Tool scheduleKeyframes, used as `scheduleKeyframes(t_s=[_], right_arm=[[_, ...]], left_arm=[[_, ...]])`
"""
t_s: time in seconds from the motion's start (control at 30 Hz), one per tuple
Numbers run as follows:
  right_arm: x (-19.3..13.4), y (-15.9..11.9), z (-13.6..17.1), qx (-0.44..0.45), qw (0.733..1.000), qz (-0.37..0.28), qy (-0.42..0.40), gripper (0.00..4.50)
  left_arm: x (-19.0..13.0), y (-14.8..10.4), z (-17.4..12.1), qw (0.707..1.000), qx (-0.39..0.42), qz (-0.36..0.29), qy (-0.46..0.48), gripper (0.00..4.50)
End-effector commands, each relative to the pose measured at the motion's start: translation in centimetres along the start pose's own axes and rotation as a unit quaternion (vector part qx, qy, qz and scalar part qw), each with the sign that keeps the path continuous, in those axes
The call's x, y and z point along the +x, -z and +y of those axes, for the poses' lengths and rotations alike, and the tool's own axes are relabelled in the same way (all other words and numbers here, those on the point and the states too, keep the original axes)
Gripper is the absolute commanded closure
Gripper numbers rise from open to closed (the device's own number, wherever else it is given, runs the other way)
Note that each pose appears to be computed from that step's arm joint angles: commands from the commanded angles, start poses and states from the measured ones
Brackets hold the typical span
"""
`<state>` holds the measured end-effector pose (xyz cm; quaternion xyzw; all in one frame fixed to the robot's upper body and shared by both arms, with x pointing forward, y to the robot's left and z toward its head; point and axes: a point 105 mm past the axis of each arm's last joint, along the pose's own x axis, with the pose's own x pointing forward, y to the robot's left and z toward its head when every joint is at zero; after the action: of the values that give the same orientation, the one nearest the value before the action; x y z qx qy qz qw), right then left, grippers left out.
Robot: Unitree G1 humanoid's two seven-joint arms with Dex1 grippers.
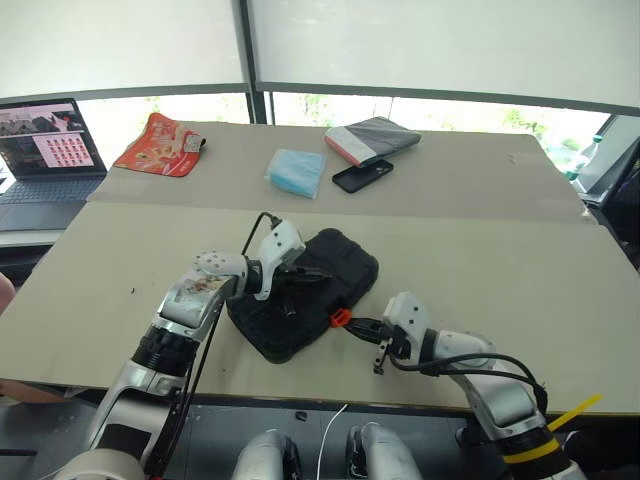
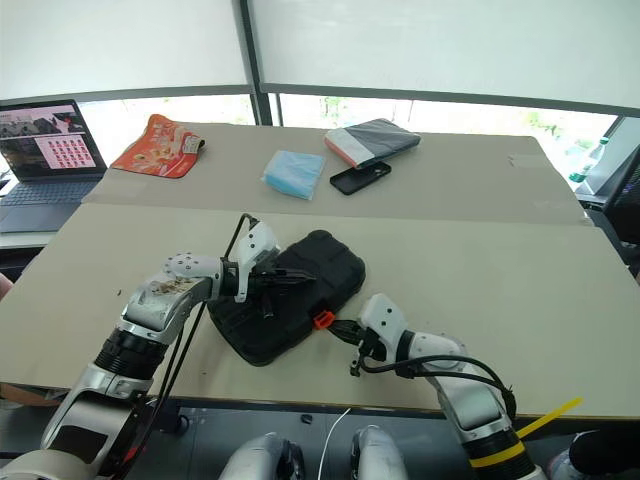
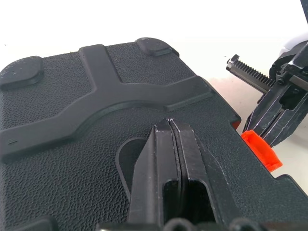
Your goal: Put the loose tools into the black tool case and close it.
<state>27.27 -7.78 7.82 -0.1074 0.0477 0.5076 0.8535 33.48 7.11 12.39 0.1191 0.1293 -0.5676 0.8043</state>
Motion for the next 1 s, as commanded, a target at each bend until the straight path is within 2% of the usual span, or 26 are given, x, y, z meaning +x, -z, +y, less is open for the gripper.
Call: scheduleKeyframes(t_s=[0.03,0.3,0.47,0.53,0.63,0.73,0.8,0.87,0.93,1.0], right_arm=[[0.0,-4.7,-0.3,-0.032,0.995,-0.091,0.000,4.50],[0.6,-4.3,0.0,-0.028,0.996,-0.088,-0.012,4.50],[1.3,-2.9,-0.4,-0.022,0.998,-0.057,-0.006,4.50],[0.7,-3.1,-0.4,-0.023,0.998,-0.057,-0.012,4.50],[-1.5,-3.1,-1.1,-0.027,0.998,-0.051,-0.007,4.50],[-3.6,-3.3,-1.8,-0.033,0.998,-0.049,0.004,4.50],[-4.8,-3.5,-2.1,-0.037,0.998,-0.047,0.009,4.50],[-6.9,-2.8,-2.7,-0.062,0.998,-0.017,0.016,3.88],[-9.2,-2.5,-4.1,-0.092,0.995,0.003,0.047,3.33],[-10.5,-2.5,-5.0,-0.110,0.991,0.007,0.069,2.70]], left_arm=[[0.2,4.4,-0.1,0.996,-0.053,0.068,-0.007,4.45],[0.1,4.6,-0.3,0.996,-0.057,0.071,-0.007,4.45],[-0.2,5.0,-0.4,0.995,-0.061,0.074,-0.008,4.45],[-0.6,4.4,-0.4,0.998,-0.050,0.047,-0.007,4.45],[-2.5,1.6,-0.2,0.998,-0.031,-0.049,-0.011,4.45],[-5.3,0.5,0.1,0.995,-0.001,-0.095,-0.025,3.79],[-7.1,0.5,0.1,0.994,0.017,-0.102,-0.032,2.91],[-11.1,0.9,1.3,0.989,0.037,-0.108,-0.096,2.07],[-15.0,3.2,1.5,0.987,0.068,-0.049,-0.135,1.48],[-16.8,4.9,1.3,0.986,0.071,-0.011,-0.148,0.78]])
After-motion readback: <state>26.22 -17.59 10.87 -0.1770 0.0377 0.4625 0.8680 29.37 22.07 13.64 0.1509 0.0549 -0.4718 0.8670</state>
